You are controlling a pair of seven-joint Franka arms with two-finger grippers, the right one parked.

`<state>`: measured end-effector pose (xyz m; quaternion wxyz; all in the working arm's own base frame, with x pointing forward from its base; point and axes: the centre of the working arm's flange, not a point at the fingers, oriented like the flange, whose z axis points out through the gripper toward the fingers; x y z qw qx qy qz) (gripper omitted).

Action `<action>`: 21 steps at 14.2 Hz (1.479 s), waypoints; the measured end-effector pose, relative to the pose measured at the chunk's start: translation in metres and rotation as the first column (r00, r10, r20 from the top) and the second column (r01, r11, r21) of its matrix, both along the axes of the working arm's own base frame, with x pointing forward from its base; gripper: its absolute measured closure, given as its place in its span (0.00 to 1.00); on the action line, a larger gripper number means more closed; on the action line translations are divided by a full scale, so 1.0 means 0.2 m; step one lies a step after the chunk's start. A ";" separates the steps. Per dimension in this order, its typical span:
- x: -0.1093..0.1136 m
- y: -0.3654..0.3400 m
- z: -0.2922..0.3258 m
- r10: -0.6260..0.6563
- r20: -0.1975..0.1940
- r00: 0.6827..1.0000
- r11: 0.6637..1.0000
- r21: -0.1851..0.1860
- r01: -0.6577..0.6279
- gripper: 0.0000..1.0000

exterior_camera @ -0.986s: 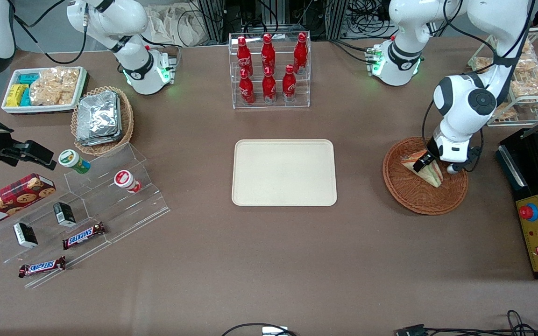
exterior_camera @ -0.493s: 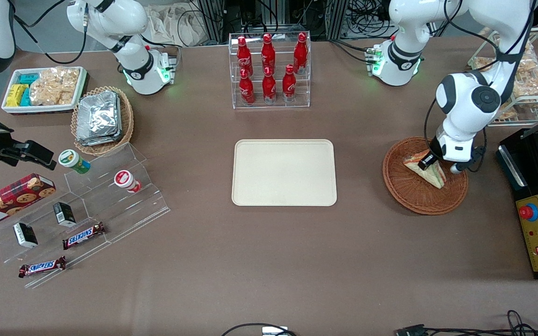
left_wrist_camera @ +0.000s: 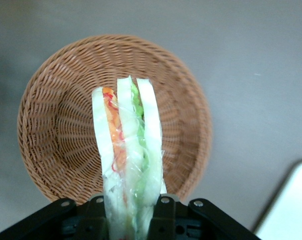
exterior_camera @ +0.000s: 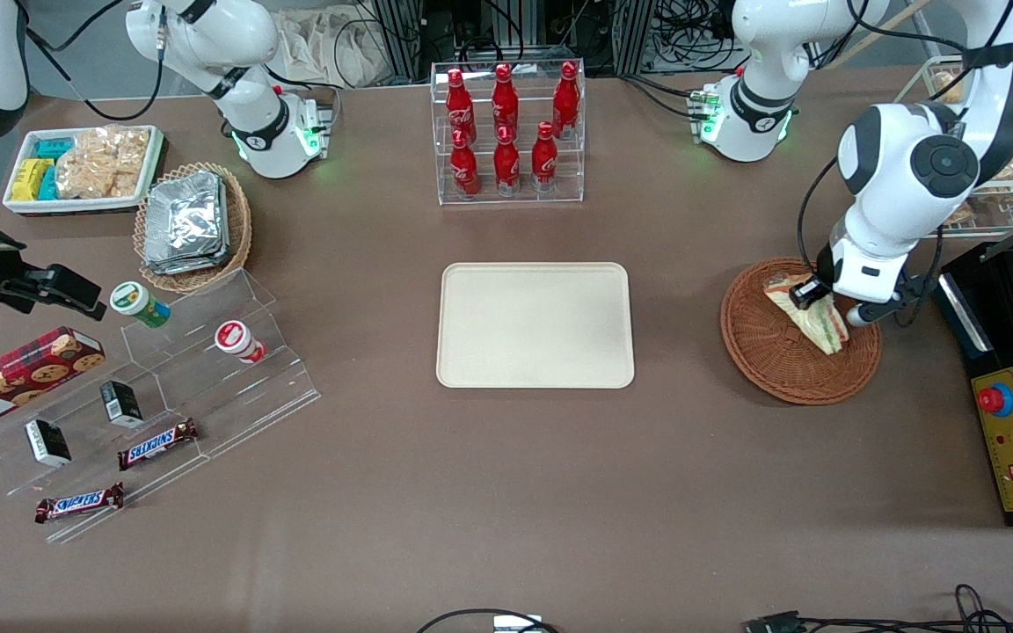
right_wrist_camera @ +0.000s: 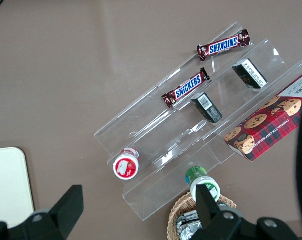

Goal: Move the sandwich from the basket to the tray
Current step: 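Lift the sandwich and carry it toward the cream tray, then lower the sandwich onto the cream tray and open the left gripper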

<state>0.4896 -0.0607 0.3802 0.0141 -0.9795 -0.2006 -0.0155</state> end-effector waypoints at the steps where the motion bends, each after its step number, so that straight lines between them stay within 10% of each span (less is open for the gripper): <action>1: 0.02 -0.08 0.07 -0.032 0.003 0.999 0.999 0.003 0.032 0.80; 9: -0.03 -0.77 0.17 -0.318 0.022 0.948 0.948 0.041 0.317 0.80; 21: -0.20 -1.58 -0.39 -0.622 -0.014 0.783 0.771 0.160 0.616 0.83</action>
